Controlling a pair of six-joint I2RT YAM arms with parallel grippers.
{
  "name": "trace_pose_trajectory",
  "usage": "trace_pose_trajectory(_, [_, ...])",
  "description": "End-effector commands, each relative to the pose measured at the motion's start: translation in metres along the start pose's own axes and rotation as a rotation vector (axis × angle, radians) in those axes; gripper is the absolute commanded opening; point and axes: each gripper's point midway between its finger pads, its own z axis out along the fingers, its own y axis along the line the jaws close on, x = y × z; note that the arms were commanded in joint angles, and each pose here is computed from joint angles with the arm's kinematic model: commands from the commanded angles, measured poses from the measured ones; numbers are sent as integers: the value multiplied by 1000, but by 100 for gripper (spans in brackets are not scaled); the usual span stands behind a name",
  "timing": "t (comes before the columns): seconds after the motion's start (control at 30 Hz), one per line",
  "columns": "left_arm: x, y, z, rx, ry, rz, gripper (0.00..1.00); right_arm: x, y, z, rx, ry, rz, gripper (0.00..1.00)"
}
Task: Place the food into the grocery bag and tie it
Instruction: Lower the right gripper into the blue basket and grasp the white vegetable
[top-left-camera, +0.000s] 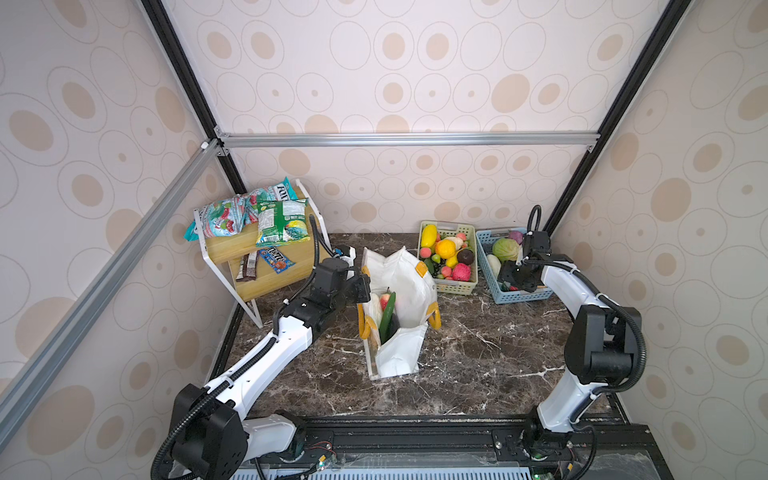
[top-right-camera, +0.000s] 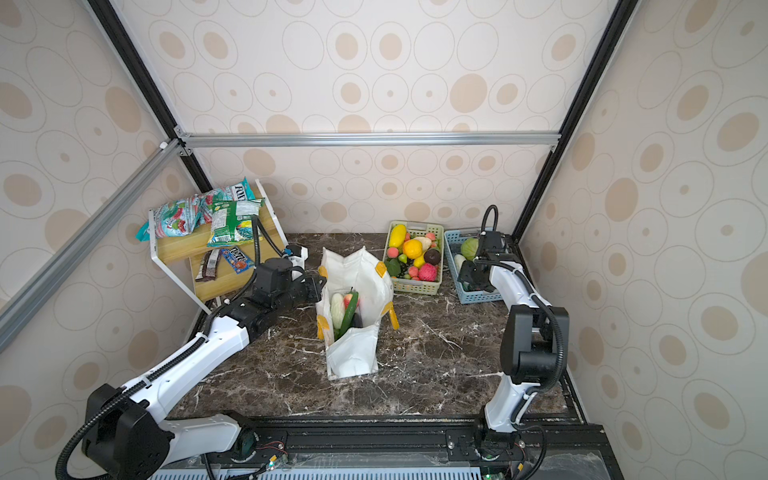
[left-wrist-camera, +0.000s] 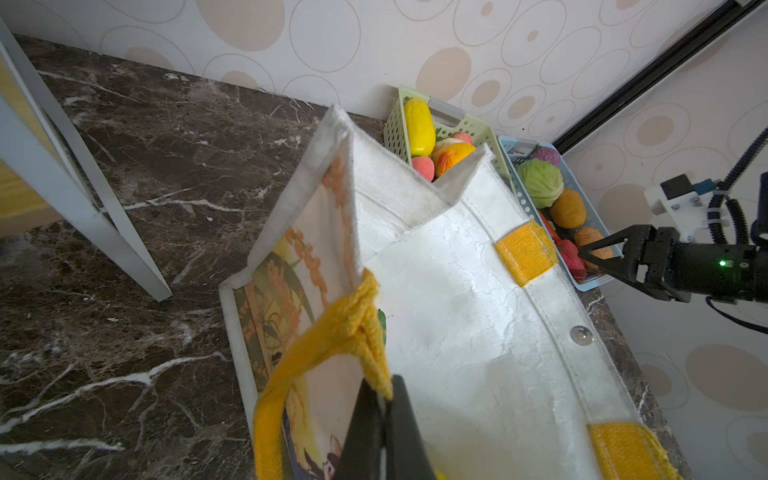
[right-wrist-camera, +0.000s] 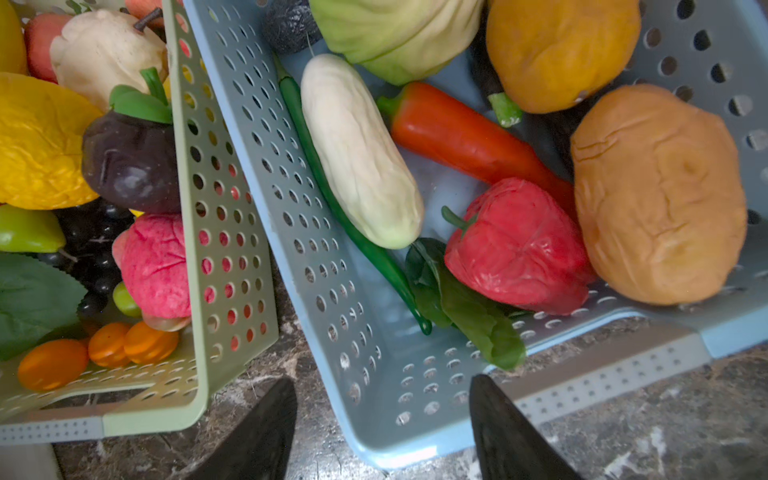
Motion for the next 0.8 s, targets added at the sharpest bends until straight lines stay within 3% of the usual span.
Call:
trace_pose_trajectory(0.0, [-9, -5, -5, 7, -18, 19, 0, -14, 1, 5, -12, -21, -20, 69])
trace_pose_trajectory(0.77, [-14, -5, -1, -7, -18, 23, 0, -27, 2, 54, -38, 50, -44, 67])
